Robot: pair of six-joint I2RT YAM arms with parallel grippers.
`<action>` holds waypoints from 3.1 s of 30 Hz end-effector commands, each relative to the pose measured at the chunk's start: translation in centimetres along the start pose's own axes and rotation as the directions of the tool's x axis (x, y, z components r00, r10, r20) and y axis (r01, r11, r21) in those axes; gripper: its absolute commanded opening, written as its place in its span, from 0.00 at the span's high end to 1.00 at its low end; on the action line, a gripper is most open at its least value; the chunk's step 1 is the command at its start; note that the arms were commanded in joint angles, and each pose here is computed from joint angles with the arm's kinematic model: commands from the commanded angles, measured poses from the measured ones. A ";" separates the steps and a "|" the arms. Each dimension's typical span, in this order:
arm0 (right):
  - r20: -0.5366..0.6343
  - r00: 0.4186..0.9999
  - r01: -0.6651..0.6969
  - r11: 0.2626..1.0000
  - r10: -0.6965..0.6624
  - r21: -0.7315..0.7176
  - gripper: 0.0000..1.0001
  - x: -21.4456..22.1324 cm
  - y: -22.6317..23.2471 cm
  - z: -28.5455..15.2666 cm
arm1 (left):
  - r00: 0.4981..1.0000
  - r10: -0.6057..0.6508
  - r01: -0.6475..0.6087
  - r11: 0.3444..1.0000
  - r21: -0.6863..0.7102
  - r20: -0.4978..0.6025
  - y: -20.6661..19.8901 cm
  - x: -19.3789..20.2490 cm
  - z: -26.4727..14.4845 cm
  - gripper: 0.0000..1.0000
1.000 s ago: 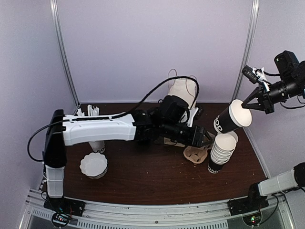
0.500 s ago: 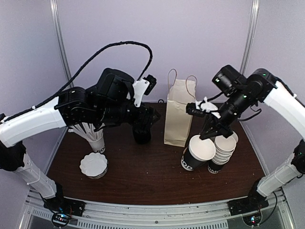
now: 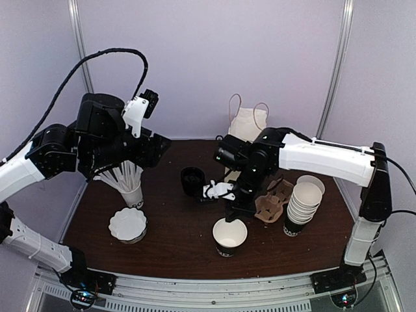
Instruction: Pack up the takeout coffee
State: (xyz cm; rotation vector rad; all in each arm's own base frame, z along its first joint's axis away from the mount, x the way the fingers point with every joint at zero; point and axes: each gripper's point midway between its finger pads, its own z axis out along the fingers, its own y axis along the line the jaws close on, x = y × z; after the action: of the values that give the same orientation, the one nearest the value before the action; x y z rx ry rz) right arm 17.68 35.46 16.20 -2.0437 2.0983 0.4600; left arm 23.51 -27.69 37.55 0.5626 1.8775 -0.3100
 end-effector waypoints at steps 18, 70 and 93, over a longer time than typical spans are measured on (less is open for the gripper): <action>0.065 0.998 -0.026 0.998 0.022 0.059 0.57 -1.7 -1.0 -2.4 | 0.997 0.059 -0.058 0.998 0.018 -0.045 -1.2 2.0 2.1 0.30; -0.095 0.967 -0.202 0.940 0.235 0.277 1.00 21.0 1.0 -12.4 | 0.991 0.116 -0.114 0.993 0.037 -0.065 -1.7 3.3 5.4 0.29; -0.069 0.787 -0.496 0.696 0.613 0.519 1.00 32.5 -8.8 -16.4 | 0.989 0.113 -0.107 0.992 0.069 -0.091 -2.1 4.6 7.0 0.29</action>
State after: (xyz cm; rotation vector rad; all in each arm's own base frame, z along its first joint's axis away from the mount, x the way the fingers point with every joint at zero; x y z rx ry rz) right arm 22.60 0.61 18.59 -1.2825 2.6971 -0.1540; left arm 26.34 -31.26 30.25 0.7501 1.9489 -0.2404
